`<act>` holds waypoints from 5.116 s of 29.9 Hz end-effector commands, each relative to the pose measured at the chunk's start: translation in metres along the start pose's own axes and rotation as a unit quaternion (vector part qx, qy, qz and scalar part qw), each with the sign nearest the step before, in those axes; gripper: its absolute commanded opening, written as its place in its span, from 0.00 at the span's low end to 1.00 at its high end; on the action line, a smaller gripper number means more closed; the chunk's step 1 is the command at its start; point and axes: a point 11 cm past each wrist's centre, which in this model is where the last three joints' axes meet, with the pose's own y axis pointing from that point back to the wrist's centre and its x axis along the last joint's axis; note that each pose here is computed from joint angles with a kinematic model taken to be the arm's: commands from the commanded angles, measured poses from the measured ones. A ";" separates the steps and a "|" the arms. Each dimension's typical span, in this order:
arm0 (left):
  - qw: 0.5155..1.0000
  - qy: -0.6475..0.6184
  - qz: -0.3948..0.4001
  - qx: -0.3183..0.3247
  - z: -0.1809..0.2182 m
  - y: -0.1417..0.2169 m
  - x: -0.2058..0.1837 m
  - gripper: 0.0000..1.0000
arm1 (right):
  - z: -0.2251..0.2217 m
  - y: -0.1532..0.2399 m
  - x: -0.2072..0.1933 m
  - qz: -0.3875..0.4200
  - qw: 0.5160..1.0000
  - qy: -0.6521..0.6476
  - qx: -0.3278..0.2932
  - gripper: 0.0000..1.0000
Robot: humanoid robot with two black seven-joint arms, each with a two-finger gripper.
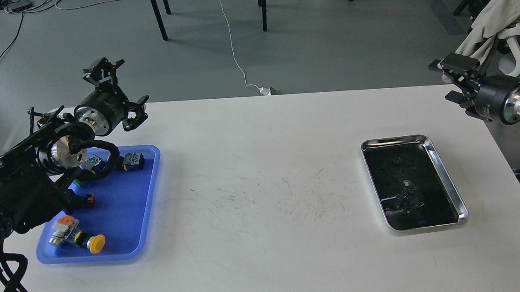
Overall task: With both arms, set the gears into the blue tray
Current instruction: 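Lower the right gripper into the steel tray toward the black part, then close the right gripper on the small black part in the steel tray, then lift the black part and carry it toward the table centre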
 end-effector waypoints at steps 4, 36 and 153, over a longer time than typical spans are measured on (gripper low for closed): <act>1.000 0.001 -0.002 -0.001 0.001 0.000 -0.001 1.00 | -0.010 0.000 -0.002 -0.031 0.993 0.115 -0.006 0.98; 1.000 0.003 -0.004 -0.012 0.013 0.005 0.007 1.00 | 0.001 -0.024 -0.072 -0.332 0.795 0.505 -0.051 0.97; 0.999 -0.002 0.004 -0.040 0.045 0.021 0.032 1.00 | -0.019 -0.088 -0.098 -0.335 0.738 0.583 -0.058 0.01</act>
